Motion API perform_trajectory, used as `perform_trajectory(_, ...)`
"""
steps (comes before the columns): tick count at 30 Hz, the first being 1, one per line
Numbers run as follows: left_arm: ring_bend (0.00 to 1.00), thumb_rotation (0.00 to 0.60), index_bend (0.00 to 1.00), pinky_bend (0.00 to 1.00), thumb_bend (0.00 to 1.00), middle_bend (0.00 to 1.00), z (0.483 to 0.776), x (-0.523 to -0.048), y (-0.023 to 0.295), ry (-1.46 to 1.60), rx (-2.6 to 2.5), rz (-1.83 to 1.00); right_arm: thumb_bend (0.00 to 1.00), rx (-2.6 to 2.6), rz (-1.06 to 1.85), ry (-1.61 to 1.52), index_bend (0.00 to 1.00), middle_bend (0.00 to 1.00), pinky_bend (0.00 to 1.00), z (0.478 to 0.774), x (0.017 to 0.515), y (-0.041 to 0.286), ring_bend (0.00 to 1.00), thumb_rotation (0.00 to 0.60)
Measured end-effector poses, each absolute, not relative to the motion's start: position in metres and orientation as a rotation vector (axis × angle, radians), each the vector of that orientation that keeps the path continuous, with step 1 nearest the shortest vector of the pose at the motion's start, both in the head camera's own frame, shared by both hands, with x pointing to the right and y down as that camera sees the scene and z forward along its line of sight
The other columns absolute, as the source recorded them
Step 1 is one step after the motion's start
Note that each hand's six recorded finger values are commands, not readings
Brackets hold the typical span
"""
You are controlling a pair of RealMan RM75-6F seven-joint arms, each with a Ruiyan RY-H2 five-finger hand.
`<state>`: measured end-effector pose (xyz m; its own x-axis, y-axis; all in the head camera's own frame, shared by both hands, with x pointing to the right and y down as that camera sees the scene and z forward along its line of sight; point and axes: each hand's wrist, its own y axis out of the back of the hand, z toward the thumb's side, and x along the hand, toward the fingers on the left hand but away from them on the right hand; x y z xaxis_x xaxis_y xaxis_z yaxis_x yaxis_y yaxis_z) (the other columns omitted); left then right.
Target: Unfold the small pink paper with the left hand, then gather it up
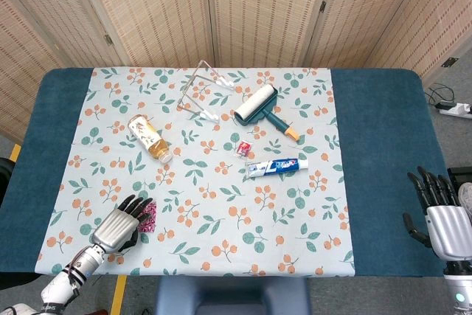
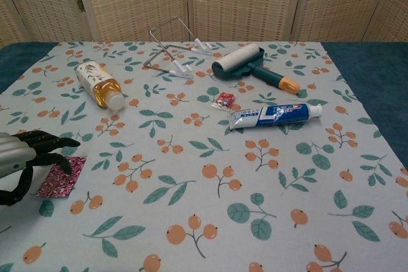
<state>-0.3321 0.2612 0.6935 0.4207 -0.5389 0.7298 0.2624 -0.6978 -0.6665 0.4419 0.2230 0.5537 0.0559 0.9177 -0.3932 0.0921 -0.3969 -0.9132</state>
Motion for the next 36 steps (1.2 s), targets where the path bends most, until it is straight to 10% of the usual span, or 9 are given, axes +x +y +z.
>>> perform_trajectory(36,0.0,0.373,0.27,0.0,1.0,0.01,0.682,-0.394,0.256,0.284,-1.821,-1.525,0.46,-1.609,1.432,-1.031,0.0,0.0,0.0,0.558,0.441,0.223,0.0,0.6)
